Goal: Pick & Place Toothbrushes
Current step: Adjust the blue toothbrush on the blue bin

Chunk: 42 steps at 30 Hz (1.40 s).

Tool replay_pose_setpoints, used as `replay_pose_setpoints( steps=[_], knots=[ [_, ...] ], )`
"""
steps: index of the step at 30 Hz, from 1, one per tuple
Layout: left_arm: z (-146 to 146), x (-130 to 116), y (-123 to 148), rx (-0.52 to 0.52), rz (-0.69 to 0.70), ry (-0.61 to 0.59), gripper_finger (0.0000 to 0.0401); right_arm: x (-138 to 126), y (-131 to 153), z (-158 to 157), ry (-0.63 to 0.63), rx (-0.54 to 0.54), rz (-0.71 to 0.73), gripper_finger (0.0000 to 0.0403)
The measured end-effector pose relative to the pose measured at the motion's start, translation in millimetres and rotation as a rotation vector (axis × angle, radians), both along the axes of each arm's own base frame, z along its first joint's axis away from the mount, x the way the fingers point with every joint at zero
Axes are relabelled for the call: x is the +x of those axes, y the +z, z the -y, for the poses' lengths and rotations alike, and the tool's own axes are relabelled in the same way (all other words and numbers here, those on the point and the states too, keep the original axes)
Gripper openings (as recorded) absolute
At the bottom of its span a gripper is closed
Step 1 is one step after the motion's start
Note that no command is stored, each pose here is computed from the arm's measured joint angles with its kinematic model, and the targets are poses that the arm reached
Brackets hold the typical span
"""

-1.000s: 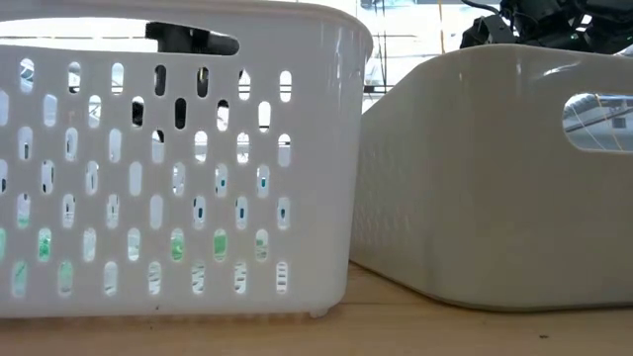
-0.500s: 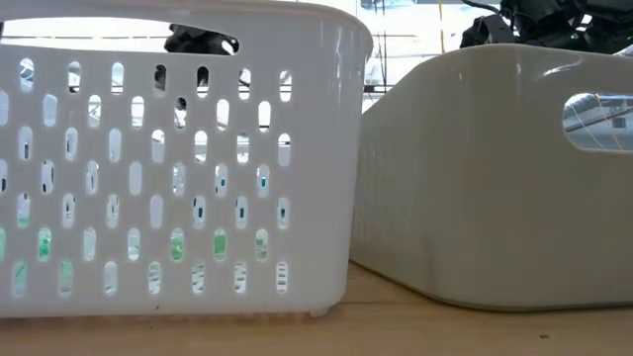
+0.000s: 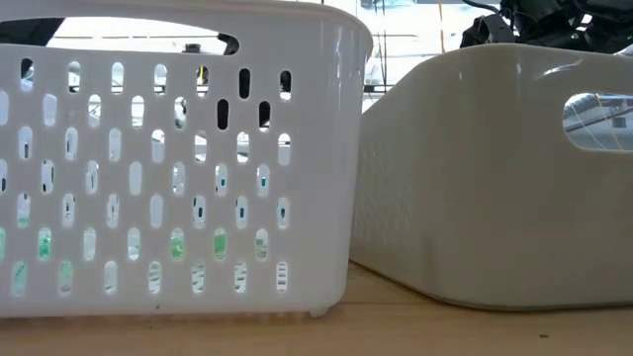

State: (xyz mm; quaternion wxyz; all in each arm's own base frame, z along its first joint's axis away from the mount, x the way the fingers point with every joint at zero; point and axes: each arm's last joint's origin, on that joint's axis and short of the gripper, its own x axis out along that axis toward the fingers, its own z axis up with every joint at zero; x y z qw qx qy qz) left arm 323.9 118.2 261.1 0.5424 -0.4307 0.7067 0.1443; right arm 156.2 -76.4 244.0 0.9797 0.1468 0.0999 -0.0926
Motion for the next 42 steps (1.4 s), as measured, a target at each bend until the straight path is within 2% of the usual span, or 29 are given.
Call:
replay_pose_setpoints(
  steps=[10, 29, 42],
  knots=[
    [-9, 18, -24, -0.018, -0.046, -0.018, 0.0, 0, 0, 0, 0.0, 0.0, 0.0, 0.0],
    [-10, 23, -30, -0.019, -0.041, -0.001, 0.0, 0, 0, 0, 0.001, 0.0, 0.0, 0.0],
    [-12, 27, -31, 0.02, -0.003, 0.012, 0.0, 0, 0, 0, 0.001, 0.0, 0.0, 0.0]
  ],
)
